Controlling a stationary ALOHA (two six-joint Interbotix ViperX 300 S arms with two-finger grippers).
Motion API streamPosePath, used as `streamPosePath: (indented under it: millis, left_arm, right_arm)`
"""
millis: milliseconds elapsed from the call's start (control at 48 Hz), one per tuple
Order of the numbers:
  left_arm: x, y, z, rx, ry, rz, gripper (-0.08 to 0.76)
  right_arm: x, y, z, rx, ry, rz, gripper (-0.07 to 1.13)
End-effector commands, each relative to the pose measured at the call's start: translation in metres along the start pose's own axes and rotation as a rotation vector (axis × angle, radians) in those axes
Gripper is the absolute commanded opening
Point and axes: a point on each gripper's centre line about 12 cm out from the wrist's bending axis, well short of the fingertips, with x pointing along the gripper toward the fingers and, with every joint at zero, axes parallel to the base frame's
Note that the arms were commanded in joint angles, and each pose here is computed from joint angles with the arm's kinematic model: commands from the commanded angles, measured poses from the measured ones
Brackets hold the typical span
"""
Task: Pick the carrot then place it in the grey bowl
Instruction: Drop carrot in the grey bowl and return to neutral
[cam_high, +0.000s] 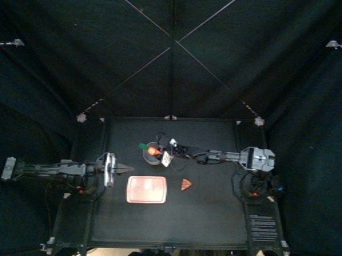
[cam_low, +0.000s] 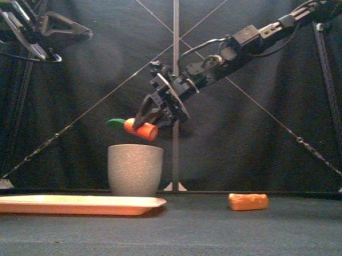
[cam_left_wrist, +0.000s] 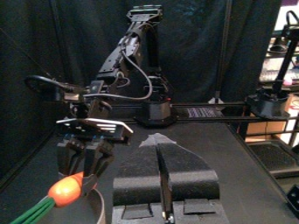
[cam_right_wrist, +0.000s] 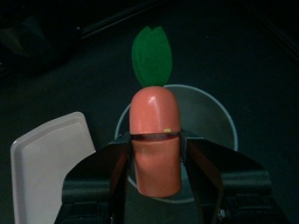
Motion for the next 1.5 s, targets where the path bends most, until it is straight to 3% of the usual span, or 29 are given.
streamPosePath:
  millis: [21,125,188,375,667,979,1292,1500]
  left_arm:
    - [0.001,0.001,0.007,0.000,-0.021,0.002,-0.028]
    - [0.001,0.000,0.007,0.002,-0.021,0.002,-0.028]
    - [0.001,0.000,0.007,0.002,-0.021,0.002,-0.028]
    - [0.001,0.001,0.007,0.002,-0.023,0.003,-0.028]
    - [-0.003,0.001,0.012,-0.001,-0.047,0.005,-0.028]
    - [-0.007,0.001,0.008,-0.002,-0.046,0.003,-0.028]
    - [-0.007,0.001,0.009,-0.001,-0.047,0.005,-0.028]
    - [-0.007,0.001,0.011,0.007,-0.052,0.006,-0.028]
  right_arm:
    - [-0.009,0.002,0.024,-0.003,-0.054,0.006,0.80]
    - [-0.009,0.000,0.023,-0.001,-0.053,0.003,1.01]
    - [-0.010,0.000,0.023,-0.003,-0.053,0.003,1.07]
    - [-0.032,0.005,0.043,-0.021,-0.111,0.012,1.03]
    - [-0.121,0.046,0.064,-0.156,-0.308,0.096,1.03]
    - [-0.204,0.069,0.014,-0.195,-0.389,0.213,1.03]
    - [-0.294,0.046,-0.037,-0.179,-0.611,0.273,1.03]
    - [-0.315,0.039,-0.062,-0.161,-0.654,0.304,1.03]
